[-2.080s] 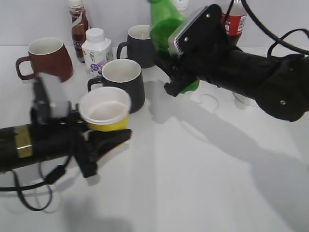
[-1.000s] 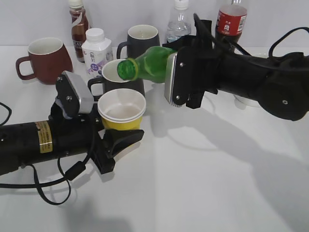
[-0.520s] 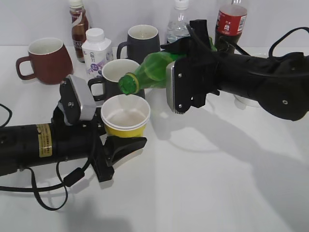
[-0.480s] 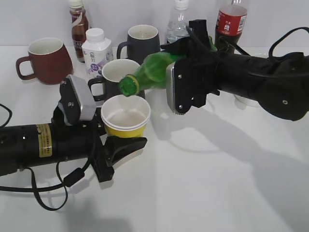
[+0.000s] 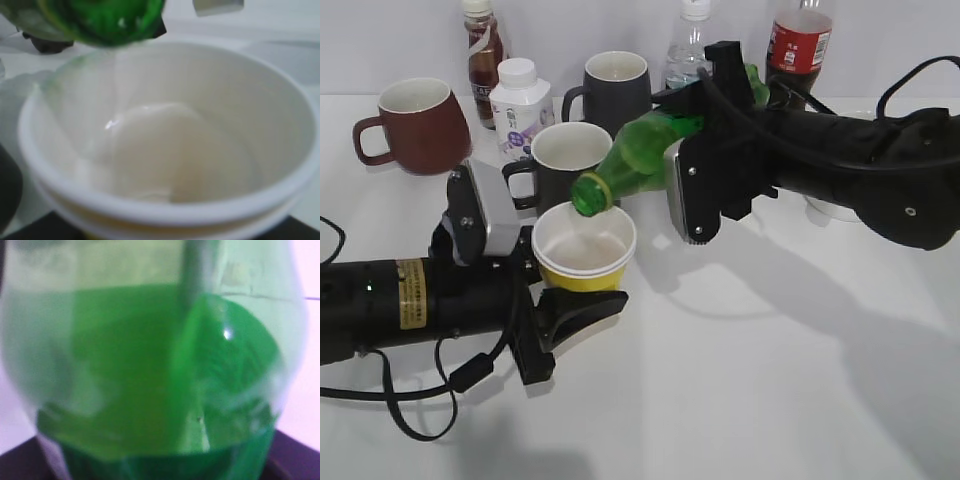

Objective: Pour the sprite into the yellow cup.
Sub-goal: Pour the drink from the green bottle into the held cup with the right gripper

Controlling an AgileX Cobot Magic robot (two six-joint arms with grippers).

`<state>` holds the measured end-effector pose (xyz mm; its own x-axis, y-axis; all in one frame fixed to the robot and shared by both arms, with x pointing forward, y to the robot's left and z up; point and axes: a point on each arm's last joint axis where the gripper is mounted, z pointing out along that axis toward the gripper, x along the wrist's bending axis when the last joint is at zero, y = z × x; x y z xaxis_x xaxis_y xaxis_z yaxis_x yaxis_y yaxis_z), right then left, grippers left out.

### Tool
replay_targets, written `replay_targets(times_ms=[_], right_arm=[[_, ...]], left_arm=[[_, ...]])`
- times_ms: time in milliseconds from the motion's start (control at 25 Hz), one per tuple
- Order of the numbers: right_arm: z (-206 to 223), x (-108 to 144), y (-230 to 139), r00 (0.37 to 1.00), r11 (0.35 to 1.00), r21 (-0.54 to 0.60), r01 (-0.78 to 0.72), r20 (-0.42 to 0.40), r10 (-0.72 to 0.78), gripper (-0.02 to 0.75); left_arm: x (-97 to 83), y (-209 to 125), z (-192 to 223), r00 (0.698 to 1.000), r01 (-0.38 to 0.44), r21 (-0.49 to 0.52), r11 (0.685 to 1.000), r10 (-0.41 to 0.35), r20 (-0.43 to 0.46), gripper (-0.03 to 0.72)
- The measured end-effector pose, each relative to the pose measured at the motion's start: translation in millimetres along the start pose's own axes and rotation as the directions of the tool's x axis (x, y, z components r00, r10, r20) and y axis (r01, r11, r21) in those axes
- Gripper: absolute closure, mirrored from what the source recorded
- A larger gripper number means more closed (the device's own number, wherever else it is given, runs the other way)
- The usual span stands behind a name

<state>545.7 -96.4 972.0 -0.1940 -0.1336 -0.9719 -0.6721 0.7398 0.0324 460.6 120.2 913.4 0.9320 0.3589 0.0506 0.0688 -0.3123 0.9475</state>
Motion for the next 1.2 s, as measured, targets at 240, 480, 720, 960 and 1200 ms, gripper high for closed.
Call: replay_targets(times_ms=[240, 480, 720, 960, 1200], right_arm=[[0.0, -0.2, 0.0, 0.999, 0.999, 0.0, 0.052, 0.001, -0.052, 0.301], [0.0, -0.3, 0.1, 0.997, 0.997, 0.0, 0.075, 0.002, -0.075, 0.301], [0.0, -0.3, 0.1, 0.996, 0.996, 0.0, 0.084, 0.002, -0.084, 0.301], [0.0, -0.3, 0.1, 0.996, 0.996, 0.0, 0.085, 0.002, -0.085, 0.301], [0.0, -0.3, 0.1, 0.996, 0.996, 0.0, 0.086, 0.002, -0.086, 0.301]], left_arm=[[-1.1, 1.4, 0.0, 1.0, -0.005, -0.015, 1.0, 0.005, 0.012, 0.285], [-3.5, 0.6, 0.0, 0.999, -0.023, -0.007, 1.0, 0.023, 0.039, 0.285], [-3.4, -2.1, 0.0, 0.999, -0.025, 0.023, 0.999, 0.024, 0.037, 0.286], [-3.1, -2.9, 0.0, 0.999, -0.026, 0.031, 0.999, 0.024, 0.035, 0.286], [-3.2, -3.1, 0.0, 0.999, -0.026, 0.034, 0.999, 0.025, 0.035, 0.286]])
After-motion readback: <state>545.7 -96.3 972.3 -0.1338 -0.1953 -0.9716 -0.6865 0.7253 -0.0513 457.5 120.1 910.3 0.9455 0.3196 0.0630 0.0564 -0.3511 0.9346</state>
